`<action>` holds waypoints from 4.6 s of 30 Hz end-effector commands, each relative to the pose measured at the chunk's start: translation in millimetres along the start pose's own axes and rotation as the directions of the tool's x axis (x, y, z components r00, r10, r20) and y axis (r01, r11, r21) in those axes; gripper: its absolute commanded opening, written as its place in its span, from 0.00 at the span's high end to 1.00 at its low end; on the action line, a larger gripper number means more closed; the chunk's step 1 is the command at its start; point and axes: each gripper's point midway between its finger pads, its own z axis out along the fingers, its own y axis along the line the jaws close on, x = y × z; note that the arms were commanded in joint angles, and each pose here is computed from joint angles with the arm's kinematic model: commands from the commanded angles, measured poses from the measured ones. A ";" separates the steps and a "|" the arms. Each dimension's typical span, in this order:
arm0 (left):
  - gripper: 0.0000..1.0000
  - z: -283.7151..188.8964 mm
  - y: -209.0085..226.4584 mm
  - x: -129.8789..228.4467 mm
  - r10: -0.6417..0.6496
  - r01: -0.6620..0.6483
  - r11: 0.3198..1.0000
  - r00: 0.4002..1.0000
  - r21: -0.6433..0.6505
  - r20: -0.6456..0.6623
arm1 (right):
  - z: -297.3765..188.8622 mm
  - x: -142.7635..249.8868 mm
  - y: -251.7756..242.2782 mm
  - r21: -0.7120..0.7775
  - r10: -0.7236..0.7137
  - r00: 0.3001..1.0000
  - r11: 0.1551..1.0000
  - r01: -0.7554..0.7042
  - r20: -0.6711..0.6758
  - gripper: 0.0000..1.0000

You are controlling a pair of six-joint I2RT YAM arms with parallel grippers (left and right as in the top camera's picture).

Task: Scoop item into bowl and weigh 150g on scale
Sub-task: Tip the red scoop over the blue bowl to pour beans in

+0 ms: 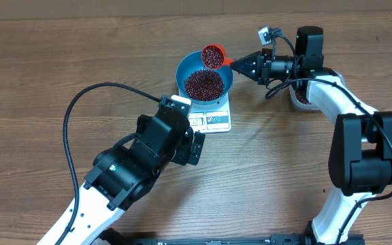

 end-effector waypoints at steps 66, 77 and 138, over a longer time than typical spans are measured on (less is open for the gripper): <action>0.00 1.9 -1.0 0.5 0.019 -0.019 1.000 1.000 0.003 -0.004 | -0.5 27.5 -15.9 0.041 -0.516 0.849 0.851 0.523 -0.110 0.96; 0.00 1.9 -1.0 0.5 0.019 -0.019 1.000 1.000 0.003 -0.004 | -0.2 22.3 -16.5 0.034 -0.644 0.758 0.759 0.650 -0.105 0.96; 0.00 1.9 -1.0 0.5 0.019 -0.019 1.000 1.000 0.003 -0.004 | 2.1 5.8 -20.5 0.045 -0.866 0.488 0.486 0.873 -0.111 0.96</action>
